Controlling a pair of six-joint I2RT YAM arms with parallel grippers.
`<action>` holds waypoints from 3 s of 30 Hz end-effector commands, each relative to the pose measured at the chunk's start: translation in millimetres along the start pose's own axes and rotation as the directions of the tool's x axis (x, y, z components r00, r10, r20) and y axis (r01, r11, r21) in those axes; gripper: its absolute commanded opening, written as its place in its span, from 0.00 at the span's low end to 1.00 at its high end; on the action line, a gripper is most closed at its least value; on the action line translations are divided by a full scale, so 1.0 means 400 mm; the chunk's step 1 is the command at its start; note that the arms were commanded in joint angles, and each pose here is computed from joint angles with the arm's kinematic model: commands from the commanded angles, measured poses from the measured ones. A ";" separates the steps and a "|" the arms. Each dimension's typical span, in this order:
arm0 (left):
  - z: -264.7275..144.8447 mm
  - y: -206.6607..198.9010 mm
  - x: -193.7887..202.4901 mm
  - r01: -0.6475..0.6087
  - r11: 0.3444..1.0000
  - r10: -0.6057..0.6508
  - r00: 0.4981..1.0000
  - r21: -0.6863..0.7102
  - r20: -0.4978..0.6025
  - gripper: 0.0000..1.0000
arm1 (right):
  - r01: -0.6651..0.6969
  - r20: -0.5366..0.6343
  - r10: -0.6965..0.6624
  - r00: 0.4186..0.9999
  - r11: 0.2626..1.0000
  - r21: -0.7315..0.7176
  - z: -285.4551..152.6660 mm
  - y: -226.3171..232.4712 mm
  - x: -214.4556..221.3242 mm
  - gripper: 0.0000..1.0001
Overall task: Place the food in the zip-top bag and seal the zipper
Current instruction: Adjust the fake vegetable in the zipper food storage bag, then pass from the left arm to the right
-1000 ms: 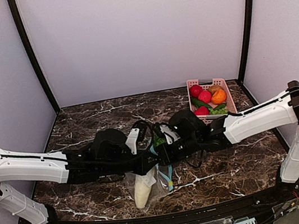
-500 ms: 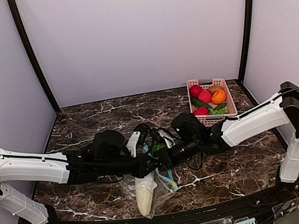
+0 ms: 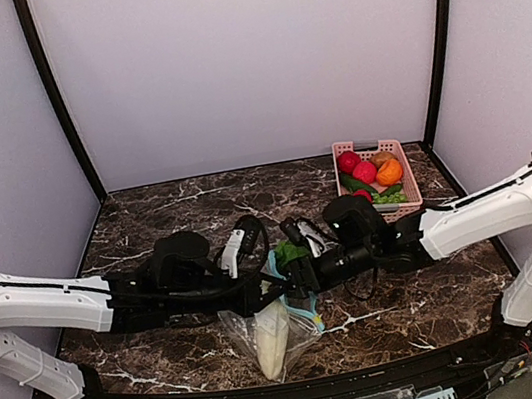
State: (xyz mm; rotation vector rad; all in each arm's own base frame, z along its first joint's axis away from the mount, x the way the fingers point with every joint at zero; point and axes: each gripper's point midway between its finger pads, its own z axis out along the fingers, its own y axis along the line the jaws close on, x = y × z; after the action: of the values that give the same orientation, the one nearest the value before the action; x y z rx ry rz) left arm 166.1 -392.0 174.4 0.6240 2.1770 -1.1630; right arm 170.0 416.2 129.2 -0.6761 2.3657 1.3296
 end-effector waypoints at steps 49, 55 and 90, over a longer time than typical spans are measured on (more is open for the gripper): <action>-0.133 0.049 -0.104 0.061 0.980 -0.032 0.988 -0.187 0.150 0.56 | 0.097 0.185 -0.126 0.975 0.982 0.159 -0.156 0.136 -0.080 0.00; -0.105 0.052 -0.084 0.042 0.973 -0.031 0.998 -0.226 0.052 0.90 | 0.115 0.181 -0.139 0.974 0.984 0.137 -0.147 0.158 -0.072 0.00; -0.033 0.173 0.056 0.067 0.903 -0.122 0.987 -0.424 -0.103 0.69 | 0.190 0.219 -0.205 0.954 0.978 0.090 -0.139 0.246 -0.067 0.00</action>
State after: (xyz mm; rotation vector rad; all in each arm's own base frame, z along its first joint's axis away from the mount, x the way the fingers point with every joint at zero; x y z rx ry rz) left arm 192.5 -354.2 142.6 0.4370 2.4507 -0.7436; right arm 134.2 409.3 214.6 -0.7099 2.1728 1.1068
